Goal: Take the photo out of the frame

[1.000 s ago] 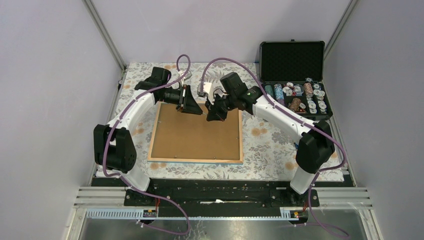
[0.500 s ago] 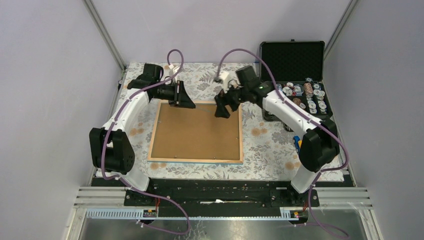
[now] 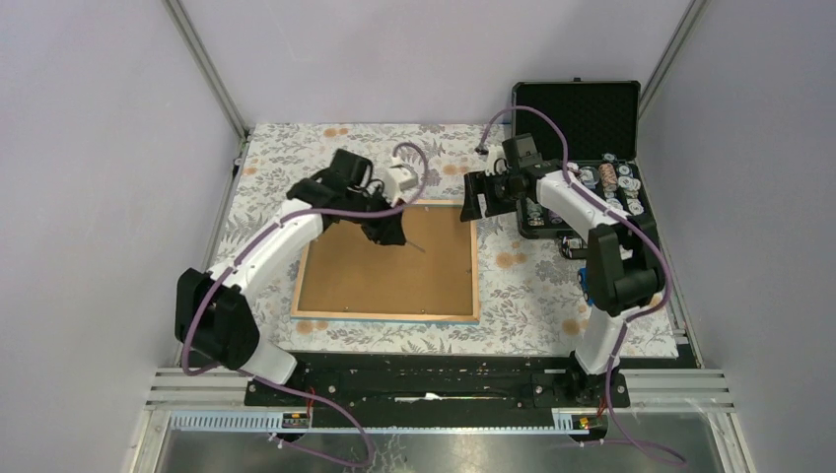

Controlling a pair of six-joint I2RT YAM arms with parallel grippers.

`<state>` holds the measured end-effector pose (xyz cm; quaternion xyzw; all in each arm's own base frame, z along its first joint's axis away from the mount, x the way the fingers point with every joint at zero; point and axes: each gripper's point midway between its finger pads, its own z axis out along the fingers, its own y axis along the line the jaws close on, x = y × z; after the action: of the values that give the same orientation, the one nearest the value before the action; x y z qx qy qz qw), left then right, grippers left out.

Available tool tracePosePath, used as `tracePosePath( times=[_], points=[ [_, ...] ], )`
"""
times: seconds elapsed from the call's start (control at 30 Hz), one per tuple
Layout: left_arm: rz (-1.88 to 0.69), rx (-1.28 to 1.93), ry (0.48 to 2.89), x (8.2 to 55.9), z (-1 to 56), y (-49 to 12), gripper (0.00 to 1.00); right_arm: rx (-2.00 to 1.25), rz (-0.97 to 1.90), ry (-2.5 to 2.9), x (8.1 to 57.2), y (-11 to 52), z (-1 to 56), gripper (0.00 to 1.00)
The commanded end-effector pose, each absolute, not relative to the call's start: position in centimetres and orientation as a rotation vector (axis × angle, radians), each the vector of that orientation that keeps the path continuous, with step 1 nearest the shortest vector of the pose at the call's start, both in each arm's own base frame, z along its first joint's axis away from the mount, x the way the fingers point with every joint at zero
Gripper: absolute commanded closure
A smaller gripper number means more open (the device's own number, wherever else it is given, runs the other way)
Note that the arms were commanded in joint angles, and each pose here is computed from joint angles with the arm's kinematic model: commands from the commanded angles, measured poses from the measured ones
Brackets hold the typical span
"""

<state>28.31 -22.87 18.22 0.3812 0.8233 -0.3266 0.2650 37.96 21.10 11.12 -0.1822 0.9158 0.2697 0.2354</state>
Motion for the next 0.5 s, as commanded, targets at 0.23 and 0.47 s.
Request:
tracePosePath(
  times=[0.23, 0.47],
  points=[
    [-0.718, 1.491, 1.832, 27.0, 17.2, -31.4, 1.00, -0.296, 0.698, 2.654, 40.3, 21.5, 6.3, 0.26],
    [-0.733, 1.589, 1.850, 26.0, 14.7, -33.4, 1.00, -0.233, 0.736, 2.697, 40.0, 21.9, 4.5, 0.33]
  ],
)
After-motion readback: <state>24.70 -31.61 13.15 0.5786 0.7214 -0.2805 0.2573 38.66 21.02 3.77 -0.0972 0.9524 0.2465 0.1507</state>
